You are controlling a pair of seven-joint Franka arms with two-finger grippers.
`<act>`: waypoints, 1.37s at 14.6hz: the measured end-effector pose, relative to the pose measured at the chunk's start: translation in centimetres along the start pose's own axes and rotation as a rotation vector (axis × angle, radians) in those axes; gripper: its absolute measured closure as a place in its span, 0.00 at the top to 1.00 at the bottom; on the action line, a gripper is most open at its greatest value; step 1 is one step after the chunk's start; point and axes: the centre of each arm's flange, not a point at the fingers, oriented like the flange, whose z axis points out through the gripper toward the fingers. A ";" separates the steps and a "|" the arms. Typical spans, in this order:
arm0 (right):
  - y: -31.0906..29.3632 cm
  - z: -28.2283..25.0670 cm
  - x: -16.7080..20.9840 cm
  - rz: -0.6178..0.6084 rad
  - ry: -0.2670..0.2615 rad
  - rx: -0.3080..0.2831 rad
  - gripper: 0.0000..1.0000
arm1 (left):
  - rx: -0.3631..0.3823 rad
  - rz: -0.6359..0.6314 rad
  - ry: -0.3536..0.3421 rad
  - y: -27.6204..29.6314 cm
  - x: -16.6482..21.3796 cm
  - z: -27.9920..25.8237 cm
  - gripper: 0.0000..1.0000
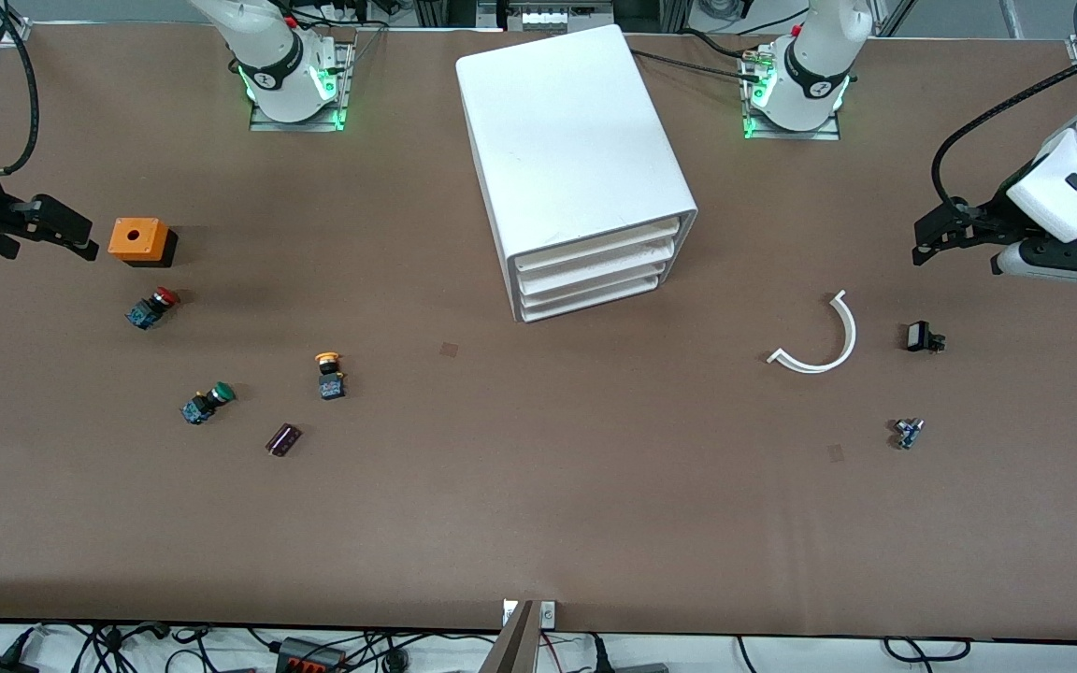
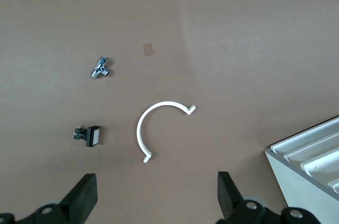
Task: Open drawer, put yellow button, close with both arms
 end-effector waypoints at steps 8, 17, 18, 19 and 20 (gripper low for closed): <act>-0.1 0.0 0.0 -0.013 0.000 0.000 1.00 | 0.000 0.000 -0.001 0.0 0.0 0.0 1.00; -5.1 5.0 2.4 -0.099 -0.032 0.000 1.00 | -0.008 0.000 -0.102 0.1 -1.1 0.5 1.00; -6.3 6.3 3.0 -0.118 -0.036 0.000 1.00 | -0.014 0.000 -0.160 0.1 -1.5 0.7 1.00; -7.6 7.7 3.6 -0.138 -0.036 -0.001 1.00 | -0.028 0.001 -0.226 0.3 -1.8 0.9 1.00; -8.9 9.0 4.3 -0.157 -0.033 -0.001 1.00 | -0.058 0.002 -0.286 0.6 -1.8 1.2 1.00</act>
